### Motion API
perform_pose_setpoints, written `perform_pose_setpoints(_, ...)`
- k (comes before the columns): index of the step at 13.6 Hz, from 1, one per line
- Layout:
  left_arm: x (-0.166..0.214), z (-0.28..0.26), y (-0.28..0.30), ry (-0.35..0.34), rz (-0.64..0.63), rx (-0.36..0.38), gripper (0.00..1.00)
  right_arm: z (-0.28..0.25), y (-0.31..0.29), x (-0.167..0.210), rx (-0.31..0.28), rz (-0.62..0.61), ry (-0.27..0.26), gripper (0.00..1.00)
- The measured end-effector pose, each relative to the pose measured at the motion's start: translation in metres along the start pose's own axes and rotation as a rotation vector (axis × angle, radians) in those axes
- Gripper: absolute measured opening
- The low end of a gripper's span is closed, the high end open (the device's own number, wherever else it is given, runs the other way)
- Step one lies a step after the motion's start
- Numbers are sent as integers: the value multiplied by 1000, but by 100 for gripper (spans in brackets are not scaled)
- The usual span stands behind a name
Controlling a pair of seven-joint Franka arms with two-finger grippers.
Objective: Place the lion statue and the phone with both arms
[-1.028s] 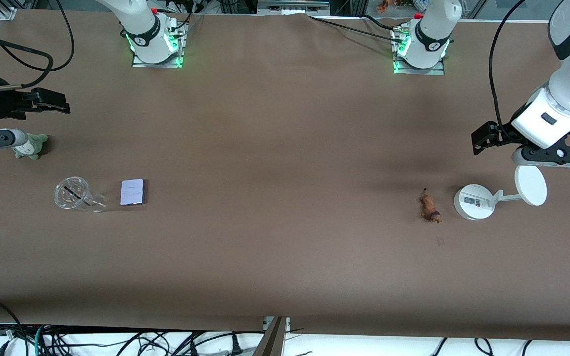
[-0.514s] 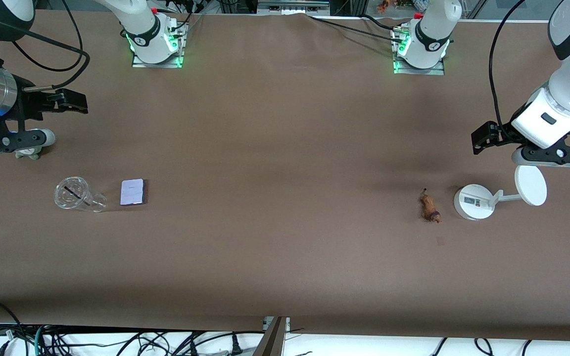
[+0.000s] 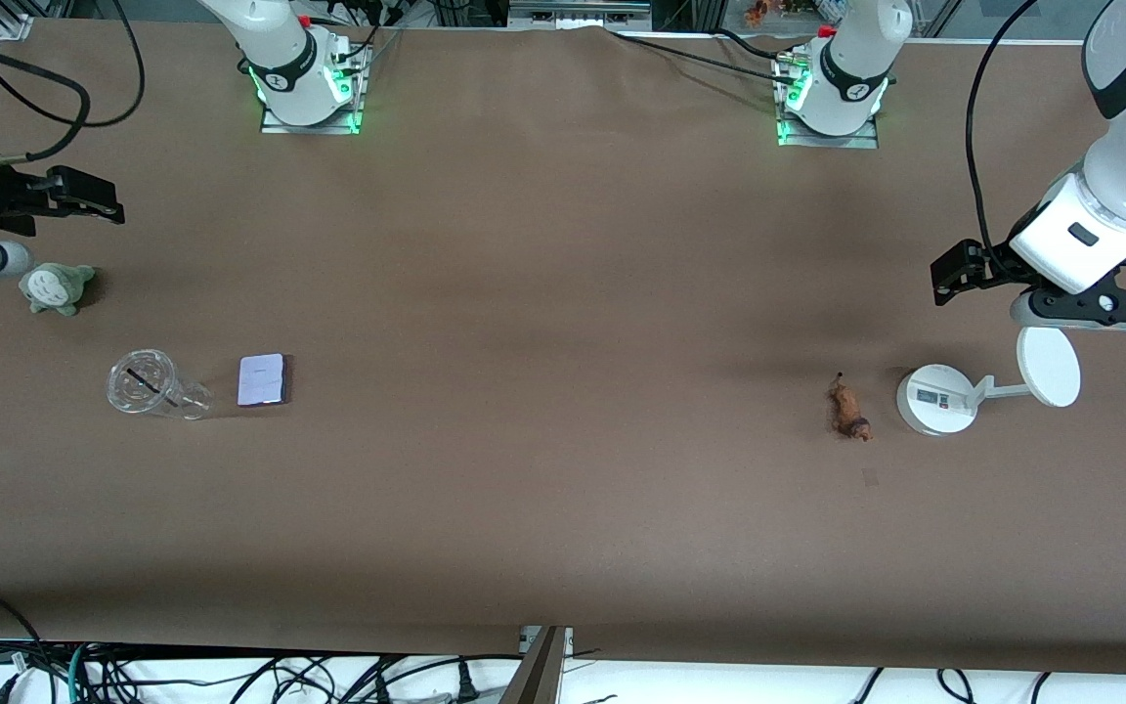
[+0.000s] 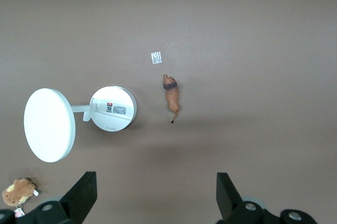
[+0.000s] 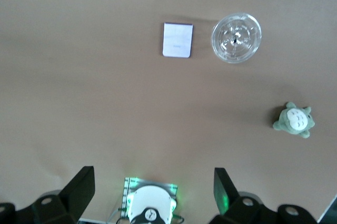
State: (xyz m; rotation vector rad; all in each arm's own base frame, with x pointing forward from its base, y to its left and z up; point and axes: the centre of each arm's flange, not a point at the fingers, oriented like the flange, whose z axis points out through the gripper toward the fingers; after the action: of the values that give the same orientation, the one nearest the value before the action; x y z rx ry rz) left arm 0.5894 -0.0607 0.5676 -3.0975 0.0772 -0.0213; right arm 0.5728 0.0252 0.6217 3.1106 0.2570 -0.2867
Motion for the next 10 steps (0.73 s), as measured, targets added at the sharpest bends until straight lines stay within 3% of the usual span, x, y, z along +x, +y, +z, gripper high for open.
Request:
perform_pose_setpoints(1, 0, 0, 0, 0, 0, 0, 100, 0, -6, -15, -11, -6, 51, 100)
perform_pose_setpoints(3, 0, 0, 0, 0, 0, 0, 100, 0, -12, -36, -19, -10, 77, 100)
perform_pose_setpoints(10, 0, 0, 0, -2, 1, 0, 100, 13, -12, -34, -21, -11, 70, 100)
